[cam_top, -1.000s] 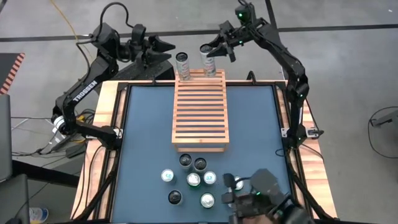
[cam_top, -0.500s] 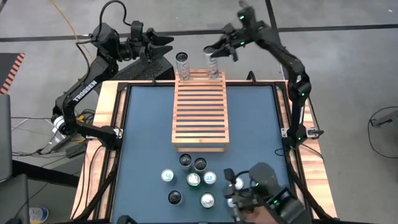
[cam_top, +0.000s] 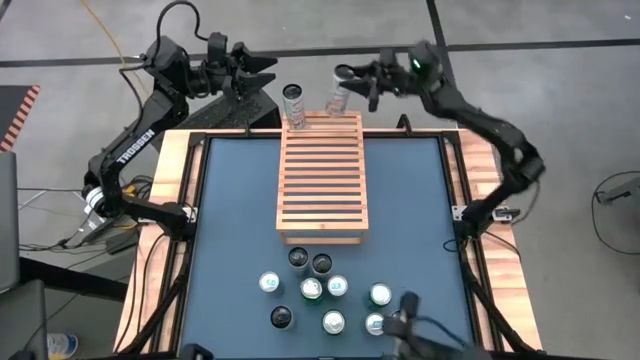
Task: Place canned beverage on shelf
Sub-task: Put the white yellow soda can on the shelf aligned with the other white yellow soda can
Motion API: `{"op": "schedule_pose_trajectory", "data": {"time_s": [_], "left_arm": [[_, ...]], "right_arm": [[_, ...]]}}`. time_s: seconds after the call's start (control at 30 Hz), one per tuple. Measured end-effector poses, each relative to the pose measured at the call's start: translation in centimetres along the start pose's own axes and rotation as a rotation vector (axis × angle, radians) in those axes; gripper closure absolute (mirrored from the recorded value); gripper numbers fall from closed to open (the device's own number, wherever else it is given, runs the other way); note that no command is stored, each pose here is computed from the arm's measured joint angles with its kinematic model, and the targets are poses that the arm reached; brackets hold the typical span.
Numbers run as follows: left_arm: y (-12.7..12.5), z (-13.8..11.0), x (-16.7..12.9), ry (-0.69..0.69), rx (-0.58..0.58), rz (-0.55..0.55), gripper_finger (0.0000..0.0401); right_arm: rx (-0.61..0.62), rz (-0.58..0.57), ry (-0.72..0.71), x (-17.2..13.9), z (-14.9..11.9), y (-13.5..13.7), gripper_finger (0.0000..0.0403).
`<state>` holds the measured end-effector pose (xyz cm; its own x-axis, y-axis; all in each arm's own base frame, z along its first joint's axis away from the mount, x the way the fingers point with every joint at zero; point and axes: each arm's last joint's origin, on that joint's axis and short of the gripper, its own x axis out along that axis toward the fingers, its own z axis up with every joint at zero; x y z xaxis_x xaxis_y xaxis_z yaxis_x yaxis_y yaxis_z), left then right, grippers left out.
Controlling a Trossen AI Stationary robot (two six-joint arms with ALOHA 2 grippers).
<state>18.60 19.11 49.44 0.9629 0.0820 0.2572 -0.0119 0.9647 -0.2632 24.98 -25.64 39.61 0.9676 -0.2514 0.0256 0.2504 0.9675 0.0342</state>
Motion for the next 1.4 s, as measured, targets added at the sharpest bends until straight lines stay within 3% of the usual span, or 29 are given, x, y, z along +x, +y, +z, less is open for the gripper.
{"op": "schedule_pose_trajectory", "data": {"time_s": [0.13,0.83,1.4], "left_arm": [[0.1,0.1,-0.2,-0.007,0.015,0.011,0.0093],[0.3,0.2,-0.3,-0.003,0.026,0.022,0.0095],[0.4,0.2,-0.3,-0.011,0.040,0.036,0.0095]], "right_arm": [[-0.031,-0.080,-0.132,-1.7,-1.6,1.8,0.0281],[0.052,0.112,0.017,4.4,-4.8,-0.9,0.0281],[-0.086,0.083,0.090,4.7,-6.0,-0.7,0.0282]]}}
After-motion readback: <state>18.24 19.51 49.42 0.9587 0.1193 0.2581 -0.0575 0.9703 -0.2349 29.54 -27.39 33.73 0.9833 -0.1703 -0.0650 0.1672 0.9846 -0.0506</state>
